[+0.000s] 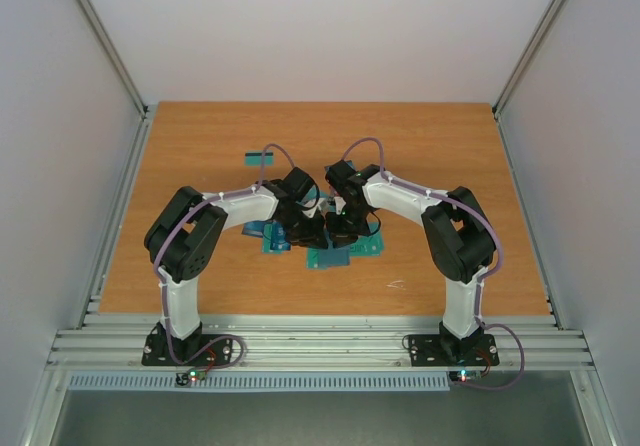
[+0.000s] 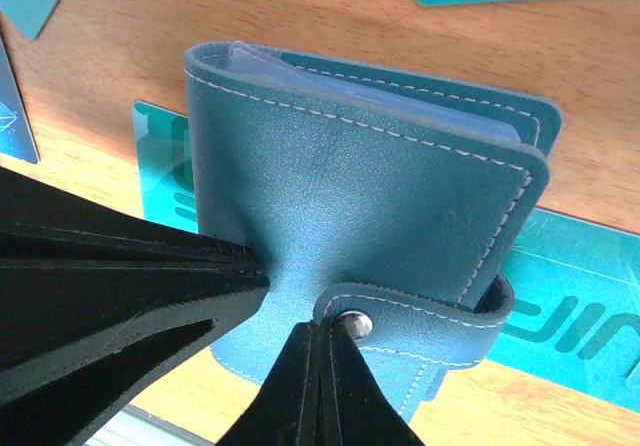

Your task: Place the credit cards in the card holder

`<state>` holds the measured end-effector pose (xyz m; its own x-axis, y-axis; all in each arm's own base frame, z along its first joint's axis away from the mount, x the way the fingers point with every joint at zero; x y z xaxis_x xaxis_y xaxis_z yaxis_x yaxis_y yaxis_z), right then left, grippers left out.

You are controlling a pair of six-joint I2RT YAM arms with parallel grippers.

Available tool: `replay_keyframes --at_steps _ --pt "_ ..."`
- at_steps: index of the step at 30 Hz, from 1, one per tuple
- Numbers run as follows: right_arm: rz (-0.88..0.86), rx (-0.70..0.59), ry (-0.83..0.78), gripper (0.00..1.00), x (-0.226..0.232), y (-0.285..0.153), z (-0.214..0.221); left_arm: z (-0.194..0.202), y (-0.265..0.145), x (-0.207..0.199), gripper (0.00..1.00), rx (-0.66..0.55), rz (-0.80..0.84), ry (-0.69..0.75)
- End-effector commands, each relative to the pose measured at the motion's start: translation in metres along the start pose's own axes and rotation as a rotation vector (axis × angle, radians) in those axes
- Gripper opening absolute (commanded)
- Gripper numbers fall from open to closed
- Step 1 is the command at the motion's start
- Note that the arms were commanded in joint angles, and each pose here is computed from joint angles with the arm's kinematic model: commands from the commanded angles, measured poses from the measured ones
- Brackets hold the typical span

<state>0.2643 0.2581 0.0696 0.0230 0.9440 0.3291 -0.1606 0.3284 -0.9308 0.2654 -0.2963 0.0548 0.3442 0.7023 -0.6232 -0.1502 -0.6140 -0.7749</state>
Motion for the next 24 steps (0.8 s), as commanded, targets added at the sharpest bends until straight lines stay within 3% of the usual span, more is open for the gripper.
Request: replay_keyframes --at_steps 1,24 --pt "-0.018 0.010 0.004 0.01 0.007 -0.007 0.005 0.001 0.007 0.013 0.05 -0.004 -0.059 0.016" --pt "0.027 0.060 0.030 0.01 -0.003 0.030 -0.006 0.001 0.008 0.011 0.05 0.009 -0.036 0.022"
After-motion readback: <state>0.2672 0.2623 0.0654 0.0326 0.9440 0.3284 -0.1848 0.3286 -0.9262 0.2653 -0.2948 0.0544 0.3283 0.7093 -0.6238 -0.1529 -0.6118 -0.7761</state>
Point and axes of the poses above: each gripper's point midway between its finger pads, its own y axis out along the fingers, its own x axis along the line the jaws close on, z = x × y, the point moved 3 cm from there along -y, back along the fingers, and after that the axes turned 10 degrees about y, right-handed, at the moved point
